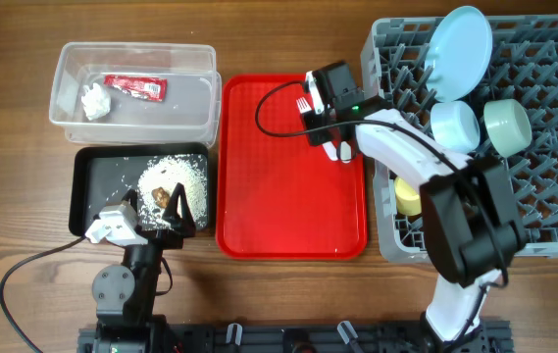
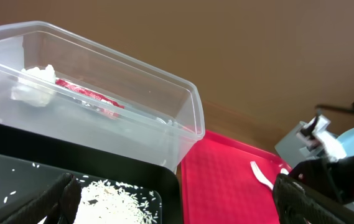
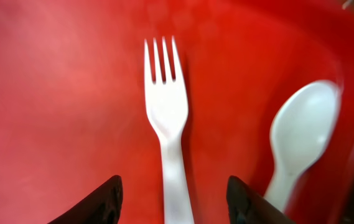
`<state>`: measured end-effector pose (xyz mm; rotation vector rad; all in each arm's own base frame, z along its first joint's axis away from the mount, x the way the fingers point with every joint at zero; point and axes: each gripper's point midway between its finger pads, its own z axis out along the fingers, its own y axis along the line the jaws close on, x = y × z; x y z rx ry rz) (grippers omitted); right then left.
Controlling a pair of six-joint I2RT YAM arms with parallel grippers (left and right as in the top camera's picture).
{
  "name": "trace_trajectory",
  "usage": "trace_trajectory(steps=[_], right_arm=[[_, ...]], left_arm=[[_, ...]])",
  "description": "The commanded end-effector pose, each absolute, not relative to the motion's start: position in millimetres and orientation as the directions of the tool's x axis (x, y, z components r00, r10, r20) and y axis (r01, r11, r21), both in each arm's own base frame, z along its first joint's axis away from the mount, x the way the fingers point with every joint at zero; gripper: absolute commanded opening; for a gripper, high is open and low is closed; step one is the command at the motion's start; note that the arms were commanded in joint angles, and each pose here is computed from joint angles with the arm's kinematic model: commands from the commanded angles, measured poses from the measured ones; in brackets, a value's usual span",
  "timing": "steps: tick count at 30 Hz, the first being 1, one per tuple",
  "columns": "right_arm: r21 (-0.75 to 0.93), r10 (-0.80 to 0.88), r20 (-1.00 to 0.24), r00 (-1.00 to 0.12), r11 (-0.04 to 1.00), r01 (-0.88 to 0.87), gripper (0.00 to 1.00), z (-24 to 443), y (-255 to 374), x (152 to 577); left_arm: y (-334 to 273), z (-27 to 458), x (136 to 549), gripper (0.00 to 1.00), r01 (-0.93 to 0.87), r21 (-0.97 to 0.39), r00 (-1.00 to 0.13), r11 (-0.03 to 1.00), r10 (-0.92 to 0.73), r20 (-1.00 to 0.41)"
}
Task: Sort waste into correct bins and load items into the dishwasher rack
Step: 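Grasp the white fork with the right gripper and lift it, then drop the white fork into the dish rack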
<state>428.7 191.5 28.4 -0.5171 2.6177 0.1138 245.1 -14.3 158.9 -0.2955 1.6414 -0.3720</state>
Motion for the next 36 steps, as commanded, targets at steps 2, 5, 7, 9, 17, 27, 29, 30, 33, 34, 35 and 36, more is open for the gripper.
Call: trace_trajectory(steps=[2,5,7,9,17,27,29,30,33,34,35,36], right_arm=[[0.003,-0.359,-0.371,-0.856,0.922,-0.387,0.41,-7,190,416],[0.004,-0.366,-0.325,-0.872,0.922,-0.388,0.17,-16,186,406],[0.003,-0.367,-0.312,-0.876,0.922,-0.387,0.05,-14,184,403],[0.009,-0.349,-0.314,-0.883,0.929,-0.37,0.04,-9,184,402],[0.041,-0.275,-0.443,-0.854,0.945,-0.325,0.04,70,185,405],[-0.077,-0.106,-0.619,-0.778,0.994,-0.075,0.04,176,108,407],[-0.074,-0.062,-0.603,-0.795,0.997,-0.022,0.04,173,85,410],[-0.065,-0.041,-0.591,-0.806,0.998,-0.004,0.04,168,75,411],[-0.054,-0.019,-0.55,-0.835,0.998,0.013,0.04,153,56,415],[-0.06,-0.02,-0.541,-0.841,0.998,0.015,0.04,148,52,416],[-0.069,-0.028,-0.529,-0.848,0.998,0.01,0.05,142,51,417],[-0.082,-0.029,-0.521,-0.853,0.997,0.016,0.07,138,48,418]], left_arm=[[-14,157,245,1.0,0.03,-0.405,-0.102,0.914,-0.4,-0.911],[-14,157,245,1.0,0.03,-0.405,-0.102,0.914,-0.4,-0.911],[-14,157,245,1.0,0.03,-0.405,-0.103,0.914,-0.4,-0.911],[-14,157,245,1.0,0.03,-0.405,-0.103,0.914,-0.4,-0.911],[-14,157,245,1.0,0.03,-0.405,-0.103,0.914,-0.4,-0.911],[-14,157,245,1.0,0.03,-0.405,-0.102,0.914,-0.4,-0.911],[-14,157,245,1.0,0.03,-0.405,-0.103,0.914,-0.4,-0.911],[-14,157,245,1.0,0.03,-0.405,-0.103,0.914,-0.4,-0.911],[-14,157,245,1.0,0.03,-0.405,-0.102,0.914,-0.4,-0.911],[-14,157,245,1.0,0.03,-0.405,-0.103,0.914,-0.4,-0.911],[-14,157,245,1.0,0.03,-0.405,-0.102,0.914,-0.4,-0.911],[-14,157,245,1.0,0.03,-0.405,-0.103,0.914,-0.4,-0.911]])
